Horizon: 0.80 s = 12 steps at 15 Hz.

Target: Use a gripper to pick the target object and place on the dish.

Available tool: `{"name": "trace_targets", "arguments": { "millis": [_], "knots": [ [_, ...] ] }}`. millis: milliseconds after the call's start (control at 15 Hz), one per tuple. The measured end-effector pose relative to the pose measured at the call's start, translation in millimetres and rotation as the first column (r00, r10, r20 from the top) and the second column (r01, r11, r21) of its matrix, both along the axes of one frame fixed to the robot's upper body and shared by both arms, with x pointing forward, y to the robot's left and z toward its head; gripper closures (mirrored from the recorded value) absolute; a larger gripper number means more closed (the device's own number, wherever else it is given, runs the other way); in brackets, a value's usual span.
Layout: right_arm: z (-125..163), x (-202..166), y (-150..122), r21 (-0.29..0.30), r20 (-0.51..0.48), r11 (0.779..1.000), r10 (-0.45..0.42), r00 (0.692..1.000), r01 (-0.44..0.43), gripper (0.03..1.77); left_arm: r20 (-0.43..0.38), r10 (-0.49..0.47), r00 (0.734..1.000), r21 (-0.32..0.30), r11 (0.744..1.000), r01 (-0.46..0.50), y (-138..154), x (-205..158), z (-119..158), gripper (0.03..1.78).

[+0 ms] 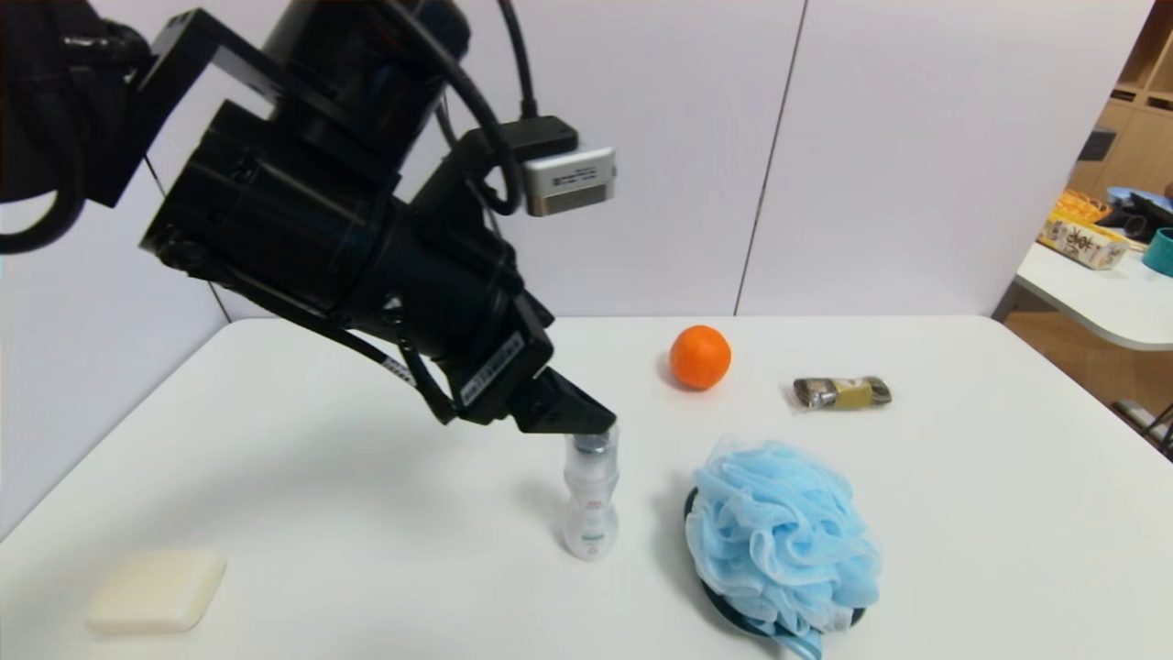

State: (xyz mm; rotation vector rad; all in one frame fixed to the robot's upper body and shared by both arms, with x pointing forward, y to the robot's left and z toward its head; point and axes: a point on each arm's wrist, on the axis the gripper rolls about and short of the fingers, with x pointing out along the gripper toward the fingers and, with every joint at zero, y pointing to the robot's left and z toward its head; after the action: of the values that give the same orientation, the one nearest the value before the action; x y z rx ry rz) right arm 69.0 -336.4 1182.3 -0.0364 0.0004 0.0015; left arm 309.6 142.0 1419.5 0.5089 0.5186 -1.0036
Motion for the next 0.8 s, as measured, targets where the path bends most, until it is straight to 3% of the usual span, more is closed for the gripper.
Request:
{"name": "trace_targets", "arguments": {
  "millis": [200,400,533,800],
  "knots": [
    [0.0,0.0,0.0,0.000,0.000,1.000,0.000,1.000,0.000,0.09,0.033,0.124,0.992,-0.027,0.992,-0.124,34.8,13.0,-12.6,0.14],
    [0.0,0.0,0.0,0.000,0.000,1.000,0.000,1.000,0.000,0.09,0.108,0.261,0.959,-0.092,0.963,-0.252,68.3,22.4,-24.4,0.13],
    [0.0,0.0,0.0,0.000,0.000,1.000,0.000,1.000,0.000,0.09,0.147,0.371,0.917,-0.132,0.926,-0.354,89.5,21.1,-33.5,0.12],
    [0.0,0.0,0.0,0.000,0.000,1.000,0.000,1.000,0.000,0.09,0.213,0.561,0.800,-0.205,0.826,-0.525,134.0,-4.4,-54.9,0.12]
  ]
}}
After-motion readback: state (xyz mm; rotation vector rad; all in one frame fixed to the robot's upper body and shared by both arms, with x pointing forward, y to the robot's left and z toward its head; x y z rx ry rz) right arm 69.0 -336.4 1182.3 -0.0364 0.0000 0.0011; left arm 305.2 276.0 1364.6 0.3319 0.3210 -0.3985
